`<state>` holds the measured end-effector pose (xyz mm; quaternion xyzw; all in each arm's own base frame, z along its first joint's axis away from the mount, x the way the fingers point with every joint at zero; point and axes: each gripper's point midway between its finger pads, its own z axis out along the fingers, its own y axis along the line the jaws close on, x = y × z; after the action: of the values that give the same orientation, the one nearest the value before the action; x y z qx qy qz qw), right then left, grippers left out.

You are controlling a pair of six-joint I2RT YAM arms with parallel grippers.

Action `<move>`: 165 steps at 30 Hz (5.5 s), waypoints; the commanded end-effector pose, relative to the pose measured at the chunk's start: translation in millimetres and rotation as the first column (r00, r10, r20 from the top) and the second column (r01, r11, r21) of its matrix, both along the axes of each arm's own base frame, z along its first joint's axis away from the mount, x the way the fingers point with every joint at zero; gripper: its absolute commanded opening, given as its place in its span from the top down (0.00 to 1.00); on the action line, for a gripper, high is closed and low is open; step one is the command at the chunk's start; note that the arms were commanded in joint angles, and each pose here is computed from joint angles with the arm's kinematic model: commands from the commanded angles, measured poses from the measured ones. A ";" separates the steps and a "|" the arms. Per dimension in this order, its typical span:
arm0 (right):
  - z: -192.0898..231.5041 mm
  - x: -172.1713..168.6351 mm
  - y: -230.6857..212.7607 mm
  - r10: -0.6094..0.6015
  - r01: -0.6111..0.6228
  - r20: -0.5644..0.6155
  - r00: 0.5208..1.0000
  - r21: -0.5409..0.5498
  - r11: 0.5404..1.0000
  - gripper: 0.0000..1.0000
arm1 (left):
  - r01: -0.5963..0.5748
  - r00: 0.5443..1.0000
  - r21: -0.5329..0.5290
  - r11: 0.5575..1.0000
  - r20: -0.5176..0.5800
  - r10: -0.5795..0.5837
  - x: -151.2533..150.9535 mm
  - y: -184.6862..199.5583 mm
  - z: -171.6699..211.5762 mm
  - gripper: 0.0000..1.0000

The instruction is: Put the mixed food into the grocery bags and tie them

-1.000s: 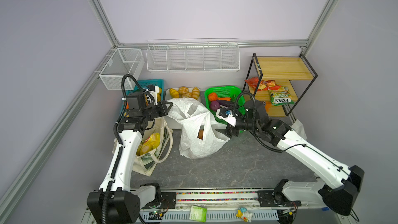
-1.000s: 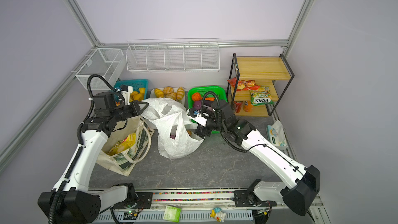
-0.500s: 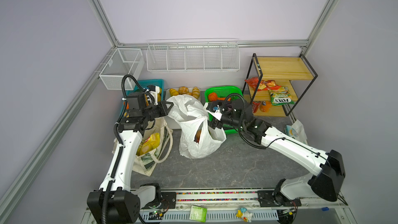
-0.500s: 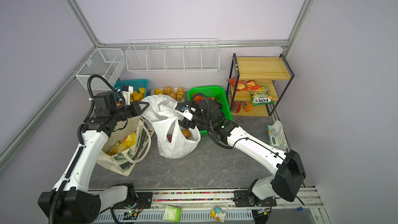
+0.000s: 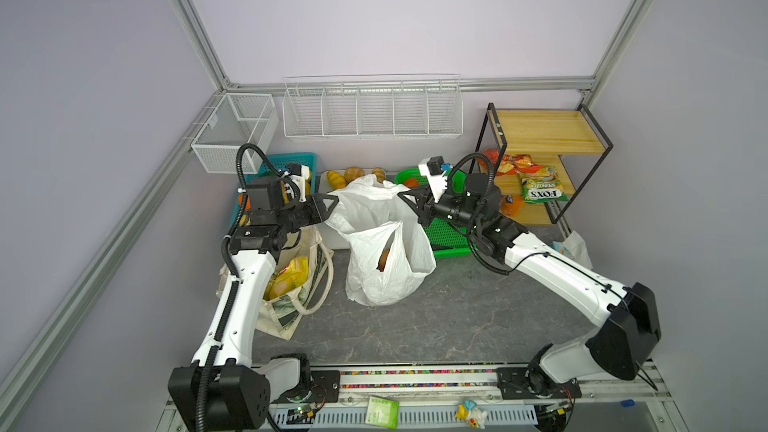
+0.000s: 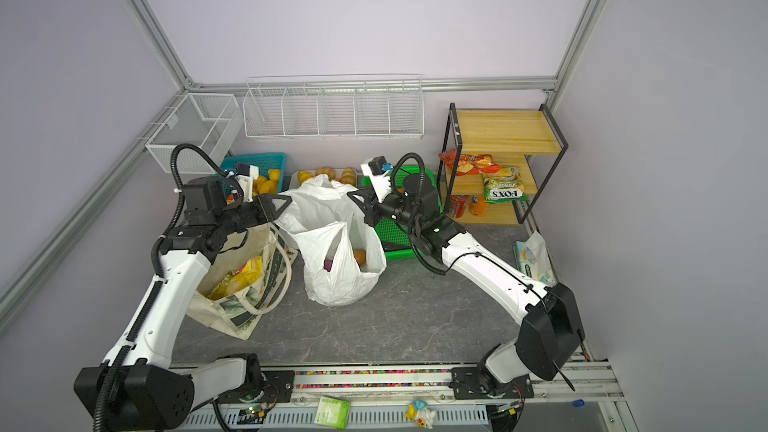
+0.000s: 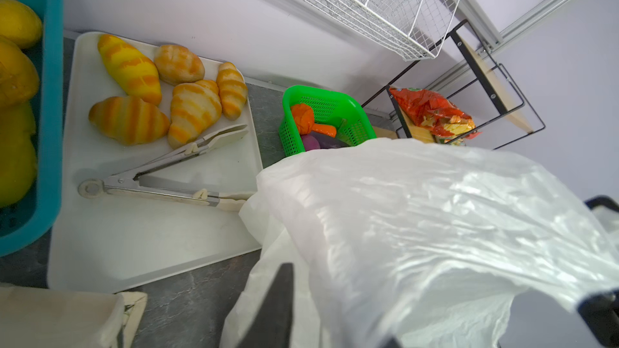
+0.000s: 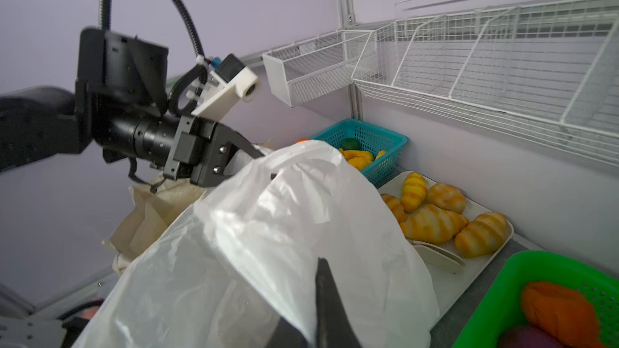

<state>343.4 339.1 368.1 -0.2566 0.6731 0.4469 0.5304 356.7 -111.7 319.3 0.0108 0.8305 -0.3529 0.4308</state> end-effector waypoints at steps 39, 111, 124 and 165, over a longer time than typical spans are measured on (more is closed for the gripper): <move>-30.6 5.6 -65.7 -0.171 0.209 -0.305 0.937 0.096 0.973 0.93 | -0.141 0.883 0.663 0.735 0.420 -0.211 -95.2 -210.4 -2.4 0.76; 5.0 3.5 -182.8 -0.503 0.525 0.153 0.851 -0.305 0.795 0.88 | 0.210 0.897 -0.096 0.973 0.414 -0.153 -4.8 -141.0 107.6 1.00; 84.6 -84.2 -81.7 -0.041 0.203 0.426 0.904 -0.342 0.917 0.10 | 0.358 0.860 -0.165 0.919 0.441 -0.256 -54.4 -143.0 104.5 1.00; -58.3 -70.5 36.4 0.220 -0.154 0.384 0.897 -0.195 0.969 0.90 | 0.267 0.906 -0.206 0.942 0.386 -0.172 -61.6 -125.2 98.7 0.72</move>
<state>283.9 380.9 299.8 -0.4379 0.5730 0.3721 0.5843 296.7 -242.0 409.7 0.0869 0.6754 -0.5336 0.5016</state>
